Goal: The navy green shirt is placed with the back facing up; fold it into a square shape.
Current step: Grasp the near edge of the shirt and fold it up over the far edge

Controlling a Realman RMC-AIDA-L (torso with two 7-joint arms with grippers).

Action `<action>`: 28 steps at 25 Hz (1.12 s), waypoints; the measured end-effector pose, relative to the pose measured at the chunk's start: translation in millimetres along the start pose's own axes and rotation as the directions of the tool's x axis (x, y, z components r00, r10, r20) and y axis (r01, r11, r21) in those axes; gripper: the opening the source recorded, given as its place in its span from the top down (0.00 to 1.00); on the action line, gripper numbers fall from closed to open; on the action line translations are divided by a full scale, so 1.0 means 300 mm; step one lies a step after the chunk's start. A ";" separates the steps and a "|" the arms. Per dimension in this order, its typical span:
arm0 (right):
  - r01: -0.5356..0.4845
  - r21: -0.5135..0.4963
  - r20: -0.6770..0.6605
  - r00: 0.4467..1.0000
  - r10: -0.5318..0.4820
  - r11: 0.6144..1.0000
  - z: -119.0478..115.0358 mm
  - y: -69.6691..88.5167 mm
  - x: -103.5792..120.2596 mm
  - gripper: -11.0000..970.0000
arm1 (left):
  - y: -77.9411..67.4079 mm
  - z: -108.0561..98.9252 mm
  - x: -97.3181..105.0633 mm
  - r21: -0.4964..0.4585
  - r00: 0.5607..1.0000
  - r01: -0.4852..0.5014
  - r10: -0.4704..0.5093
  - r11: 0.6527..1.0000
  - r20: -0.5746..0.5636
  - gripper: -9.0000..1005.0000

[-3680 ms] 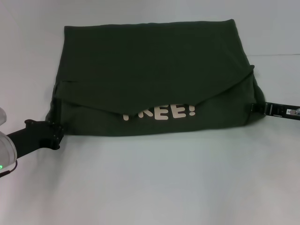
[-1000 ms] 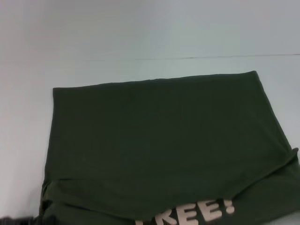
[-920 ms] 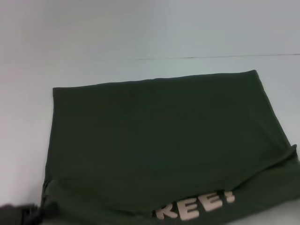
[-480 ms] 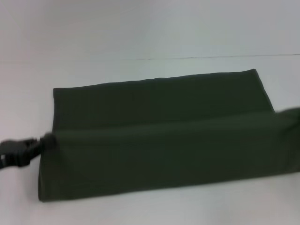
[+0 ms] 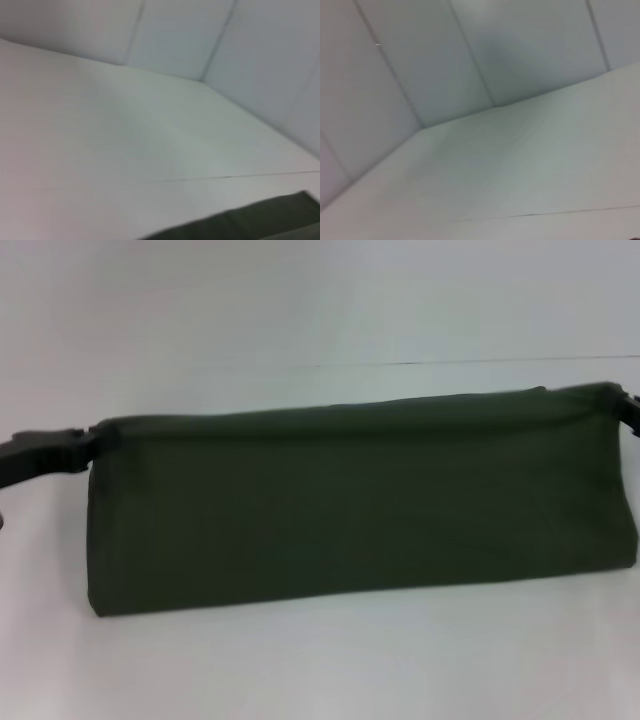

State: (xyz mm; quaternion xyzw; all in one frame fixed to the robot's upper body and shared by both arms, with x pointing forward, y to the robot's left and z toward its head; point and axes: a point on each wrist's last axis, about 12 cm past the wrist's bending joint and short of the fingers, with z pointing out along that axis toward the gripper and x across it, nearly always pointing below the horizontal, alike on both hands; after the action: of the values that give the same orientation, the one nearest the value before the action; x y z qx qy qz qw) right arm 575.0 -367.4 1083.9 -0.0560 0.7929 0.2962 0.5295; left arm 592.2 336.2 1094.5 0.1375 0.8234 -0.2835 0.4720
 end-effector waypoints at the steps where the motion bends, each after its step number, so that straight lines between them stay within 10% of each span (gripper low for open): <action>1: 0.008 0.020 0.000 1.000 -0.008 1.000 0.027 0.001 -0.005 0.95 | 0.000 0.000 0.000 0.000 1.000 0.000 0.000 1.000 0.000 0.96; 9: 0.064 0.119 0.019 0.998 -0.066 0.991 0.170 0.027 -0.021 0.95 | 0.005 0.136 -0.067 -0.178 0.994 -0.105 0.101 0.978 -0.036 0.96; 28: 0.096 0.218 0.015 0.995 -0.102 0.971 0.243 0.045 0.002 0.94 | -0.041 0.239 -0.101 -0.250 0.981 -0.192 0.186 0.949 -0.049 0.96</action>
State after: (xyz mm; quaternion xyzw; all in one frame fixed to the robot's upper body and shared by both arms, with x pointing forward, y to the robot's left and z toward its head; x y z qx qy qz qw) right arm 628.1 -317.6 1069.7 -0.0335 0.8098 0.1816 0.5568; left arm 651.9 284.8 1096.4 0.1577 0.8416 -0.1279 0.5005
